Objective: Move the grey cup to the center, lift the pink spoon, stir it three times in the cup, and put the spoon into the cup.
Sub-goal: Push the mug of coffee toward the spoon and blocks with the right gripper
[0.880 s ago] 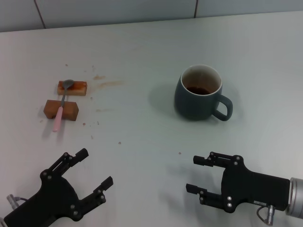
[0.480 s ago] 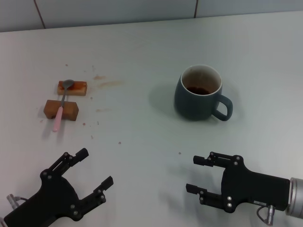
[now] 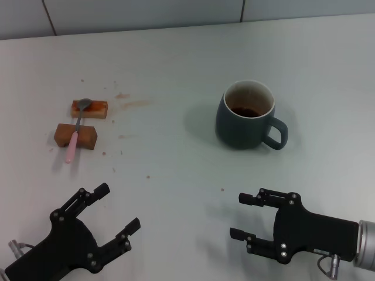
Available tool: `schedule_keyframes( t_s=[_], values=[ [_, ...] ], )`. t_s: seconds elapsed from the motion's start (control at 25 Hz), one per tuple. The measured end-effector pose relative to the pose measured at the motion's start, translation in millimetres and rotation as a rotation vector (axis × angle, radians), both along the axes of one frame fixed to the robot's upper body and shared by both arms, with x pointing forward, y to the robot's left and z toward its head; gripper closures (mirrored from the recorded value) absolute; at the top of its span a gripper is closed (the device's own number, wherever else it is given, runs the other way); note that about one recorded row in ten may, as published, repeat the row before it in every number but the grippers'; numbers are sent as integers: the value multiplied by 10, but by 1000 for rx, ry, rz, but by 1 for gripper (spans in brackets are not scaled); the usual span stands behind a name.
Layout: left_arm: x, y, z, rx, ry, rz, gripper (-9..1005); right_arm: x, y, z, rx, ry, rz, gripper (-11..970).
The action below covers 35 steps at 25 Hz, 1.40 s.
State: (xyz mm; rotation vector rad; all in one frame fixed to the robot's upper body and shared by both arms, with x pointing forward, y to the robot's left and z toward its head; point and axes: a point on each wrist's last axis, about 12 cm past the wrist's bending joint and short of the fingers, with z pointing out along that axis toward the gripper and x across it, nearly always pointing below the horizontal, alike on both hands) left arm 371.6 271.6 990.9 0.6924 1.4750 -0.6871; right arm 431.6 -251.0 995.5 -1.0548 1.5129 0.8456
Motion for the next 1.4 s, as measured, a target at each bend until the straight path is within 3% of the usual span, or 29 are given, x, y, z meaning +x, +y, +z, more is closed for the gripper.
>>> schedule_keyframes(
  t_s=[0.28,0.44,0.72,0.8,0.84,0.88,1.0,1.04,1.16,1.28,1.4],
  values=[
    [-2,-2,8,-5,-4,-2,168,2,0,3,4,1,-3,330],
    [-3,-2,16,-10,-9,-4,168,77,-29,38,37,1,-76,343],
    [6,-9,35,-16,-26,-10,167,187,-98,175,119,-147,-220,640],
    [6,-10,43,-21,-31,-12,167,221,-157,222,150,-211,-317,725],
    [6,-10,46,-22,-33,-12,167,265,-239,255,174,-264,-444,767],
    [6,-10,46,-22,-33,-12,167,265,-239,255,174,-264,-444,802],
    [6,-11,52,-25,-38,-14,167,309,-358,268,175,-315,-602,907],
    [5,-12,55,-21,-47,-15,167,333,-422,259,153,-341,-686,906],
    [3,-14,62,-19,-59,-16,168,385,-461,228,109,-343,-739,905],
    [3,-14,68,-19,-66,-18,168,496,-477,182,43,-312,-758,903],
    [11,-16,75,-22,-71,-19,168,618,-427,132,-56,-294,-701,901]
  ],
)
